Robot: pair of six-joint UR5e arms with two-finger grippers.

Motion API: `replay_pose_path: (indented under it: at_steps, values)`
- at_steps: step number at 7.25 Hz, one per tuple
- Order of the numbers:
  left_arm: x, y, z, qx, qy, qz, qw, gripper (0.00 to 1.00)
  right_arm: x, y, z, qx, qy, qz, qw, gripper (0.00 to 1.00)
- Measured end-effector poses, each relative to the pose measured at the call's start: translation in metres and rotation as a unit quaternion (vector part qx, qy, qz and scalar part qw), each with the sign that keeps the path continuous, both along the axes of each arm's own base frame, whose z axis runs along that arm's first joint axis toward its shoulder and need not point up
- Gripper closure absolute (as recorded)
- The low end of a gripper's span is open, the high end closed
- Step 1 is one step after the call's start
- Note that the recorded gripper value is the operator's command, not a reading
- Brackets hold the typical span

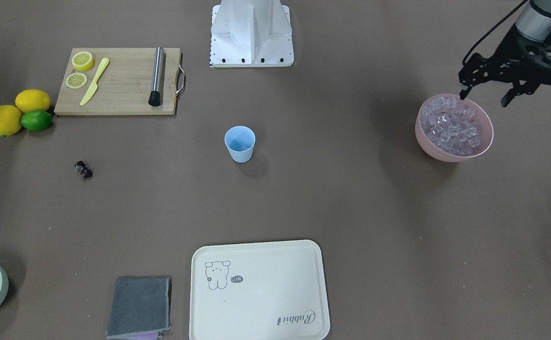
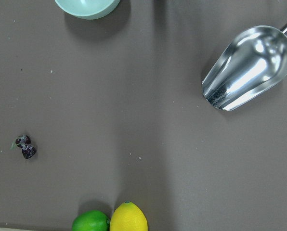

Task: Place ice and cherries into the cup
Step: 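Move the left gripper back over the pink bowl of ice, then lower the left gripper down into the ice cubes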

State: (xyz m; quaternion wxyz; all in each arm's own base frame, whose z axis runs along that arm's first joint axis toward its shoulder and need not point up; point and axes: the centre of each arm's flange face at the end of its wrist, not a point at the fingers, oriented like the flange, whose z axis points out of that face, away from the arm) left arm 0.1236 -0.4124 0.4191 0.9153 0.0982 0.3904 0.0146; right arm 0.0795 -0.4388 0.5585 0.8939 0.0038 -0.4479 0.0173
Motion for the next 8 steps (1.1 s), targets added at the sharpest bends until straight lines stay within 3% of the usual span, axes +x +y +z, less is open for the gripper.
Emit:
replay_pose_path:
  at_steps: [2,4,6,8]
  values:
    - [-0.013,-0.003,0.015,-0.075,0.015,-0.075,0.9943,0.03,-0.001,-0.001,0.006,-0.007,-0.003,0.000,1.0000,0.00]
    - [-0.012,-0.004,0.025,-0.114,0.038,-0.127,0.9845,0.03,-0.001,0.000,0.008,-0.009,-0.011,0.000,0.9999,0.00]
    - [0.002,0.000,0.027,-0.116,0.056,-0.128,0.9833,0.03,-0.001,0.001,0.006,-0.008,-0.013,0.001,0.9999,0.00]
    - [0.029,0.007,0.023,-0.065,0.062,-0.059,0.9942,0.03,-0.001,-0.009,-0.006,-0.003,-0.013,0.007,0.9999,0.00]
